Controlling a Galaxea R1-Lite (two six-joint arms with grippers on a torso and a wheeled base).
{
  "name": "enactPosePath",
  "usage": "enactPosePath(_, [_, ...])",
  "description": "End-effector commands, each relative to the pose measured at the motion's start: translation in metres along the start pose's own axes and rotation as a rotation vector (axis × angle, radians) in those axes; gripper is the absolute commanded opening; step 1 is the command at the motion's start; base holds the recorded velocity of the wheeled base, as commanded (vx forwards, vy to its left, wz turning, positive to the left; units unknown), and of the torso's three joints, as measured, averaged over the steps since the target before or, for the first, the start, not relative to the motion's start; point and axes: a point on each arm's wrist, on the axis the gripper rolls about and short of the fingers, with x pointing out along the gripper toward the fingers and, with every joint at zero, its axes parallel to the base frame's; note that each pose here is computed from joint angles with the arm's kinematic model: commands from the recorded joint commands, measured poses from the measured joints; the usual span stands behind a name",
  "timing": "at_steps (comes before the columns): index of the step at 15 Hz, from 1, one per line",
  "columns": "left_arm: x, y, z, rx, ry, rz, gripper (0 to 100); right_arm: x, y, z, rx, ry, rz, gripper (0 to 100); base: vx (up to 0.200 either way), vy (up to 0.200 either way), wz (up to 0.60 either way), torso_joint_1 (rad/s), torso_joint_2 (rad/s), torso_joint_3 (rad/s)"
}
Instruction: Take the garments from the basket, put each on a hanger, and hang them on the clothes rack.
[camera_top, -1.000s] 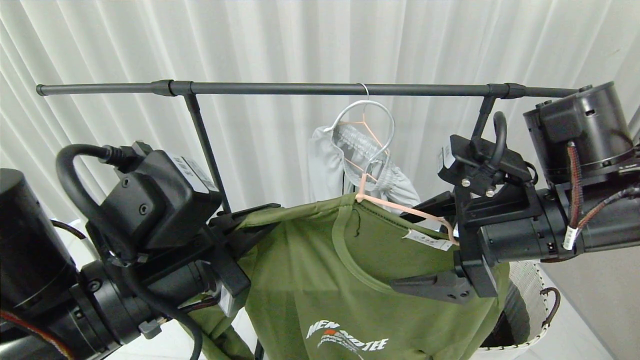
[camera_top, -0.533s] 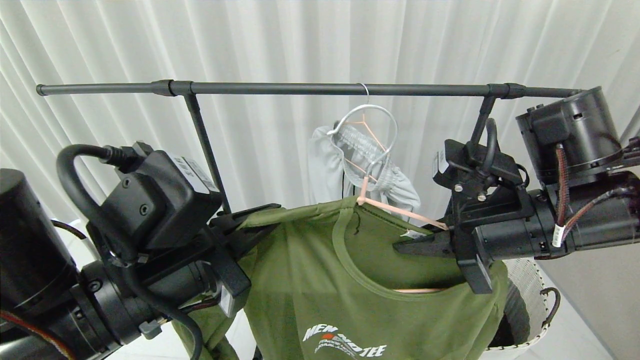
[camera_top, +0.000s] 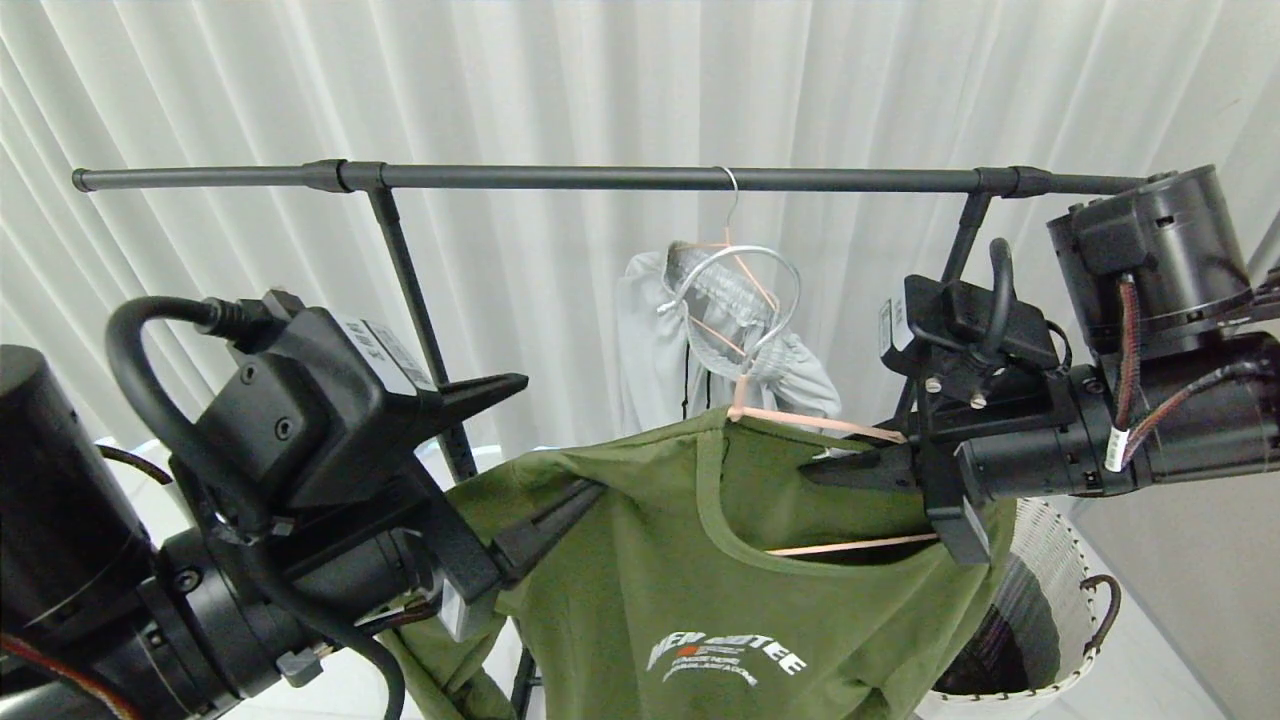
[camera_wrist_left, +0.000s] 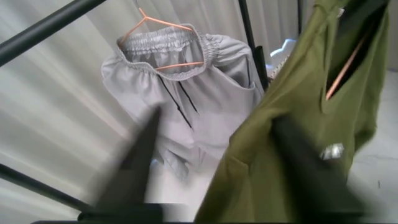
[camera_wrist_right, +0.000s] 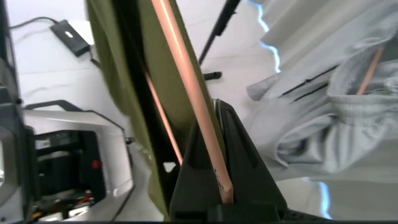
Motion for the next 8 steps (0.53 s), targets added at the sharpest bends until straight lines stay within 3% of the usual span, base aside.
enactPosePath(1, [-0.002, -0.001, -0.003, 0.002, 0.012, -0.005, 100, -0.008, -0.001, 0.003, -0.024, -0.019, -0.018, 0, 0.0, 0.0, 0.0, 0.0, 0.0, 0.0])
enactPosePath(8, [-0.015, -0.009, -0.012, 0.003, 0.024, -0.028, 100, -0.038, -0.021, -0.009, -0.065, 0.001, -0.145, 0, 0.0, 0.0, 0.0, 0.0, 0.0, 0.0])
